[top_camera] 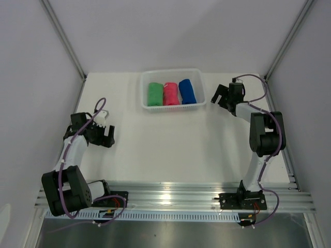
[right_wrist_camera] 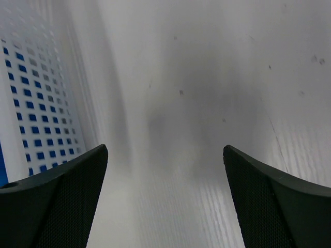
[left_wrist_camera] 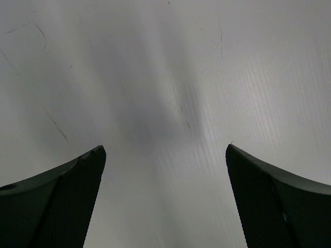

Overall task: Roll the towels
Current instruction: Place the rolled towel into the container

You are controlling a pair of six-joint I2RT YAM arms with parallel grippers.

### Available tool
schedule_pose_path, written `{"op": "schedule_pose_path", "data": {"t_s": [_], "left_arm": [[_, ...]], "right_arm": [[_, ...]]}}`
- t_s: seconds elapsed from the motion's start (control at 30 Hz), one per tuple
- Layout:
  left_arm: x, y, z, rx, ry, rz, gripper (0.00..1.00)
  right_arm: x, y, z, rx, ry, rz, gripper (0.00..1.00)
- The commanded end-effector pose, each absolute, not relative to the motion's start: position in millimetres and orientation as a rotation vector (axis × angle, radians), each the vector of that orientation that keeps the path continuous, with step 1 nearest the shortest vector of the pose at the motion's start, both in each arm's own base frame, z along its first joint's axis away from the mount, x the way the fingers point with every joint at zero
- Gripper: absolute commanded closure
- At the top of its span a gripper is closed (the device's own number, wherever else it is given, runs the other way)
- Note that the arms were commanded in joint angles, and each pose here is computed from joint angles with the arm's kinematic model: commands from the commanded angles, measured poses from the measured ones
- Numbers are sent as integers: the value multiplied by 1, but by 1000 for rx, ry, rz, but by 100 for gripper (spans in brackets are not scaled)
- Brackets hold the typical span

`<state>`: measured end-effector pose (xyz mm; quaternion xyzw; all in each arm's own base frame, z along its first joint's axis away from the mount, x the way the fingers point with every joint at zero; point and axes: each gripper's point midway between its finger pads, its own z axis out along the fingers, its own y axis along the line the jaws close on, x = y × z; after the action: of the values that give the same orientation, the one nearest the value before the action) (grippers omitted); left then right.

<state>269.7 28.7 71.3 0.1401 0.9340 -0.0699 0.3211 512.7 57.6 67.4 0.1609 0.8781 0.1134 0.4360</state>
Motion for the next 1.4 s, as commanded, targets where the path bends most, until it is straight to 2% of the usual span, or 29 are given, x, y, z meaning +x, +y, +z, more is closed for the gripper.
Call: {"op": "schedule_pose_path", "data": {"t_s": [0.0, 0.1, 0.13, 0.2, 0.3, 0.37, 0.4, 0.67, 0.83, 1.1, 1.37], "left_arm": [[270, 34, 70, 340, 2453, -164, 1], [273, 38, 73, 340, 2447, -143, 1], [273, 38, 73, 340, 2447, -143, 1], [273, 37, 73, 346, 2445, -152, 0], [275, 36, 73, 344, 2456, -170, 1], [277, 36, 74, 339, 2454, -169, 1], [276, 35, 73, 340, 2456, -176, 0], [273, 36, 66, 349, 2466, -166, 1], [272, 35, 65, 353, 2468, -173, 0], [271, 36, 62, 357, 2476, -172, 0], [272, 37, 61, 360, 2475, -165, 1]], "right_arm": [[542, 72, 89, 399, 2122, 417, 6], [534, 67, 97, 428, 2125, 394, 9], [531, 60, 121, 440, 2067, 394, 10], [522, 54, 133, 431, 2027, 398, 19], [517, 75, 174, 270, 1979, 409, 33], [513, 94, 181, 212, 1990, 445, 43], [513, 103, 184, 195, 1987, 500, 45], [519, 124, 155, 257, 2039, 652, 40], [520, 132, 136, 286, 2074, 704, 41], [512, 138, 124, 362, 2067, 798, 49], [494, 139, 124, 470, 2055, 803, 63]]}}
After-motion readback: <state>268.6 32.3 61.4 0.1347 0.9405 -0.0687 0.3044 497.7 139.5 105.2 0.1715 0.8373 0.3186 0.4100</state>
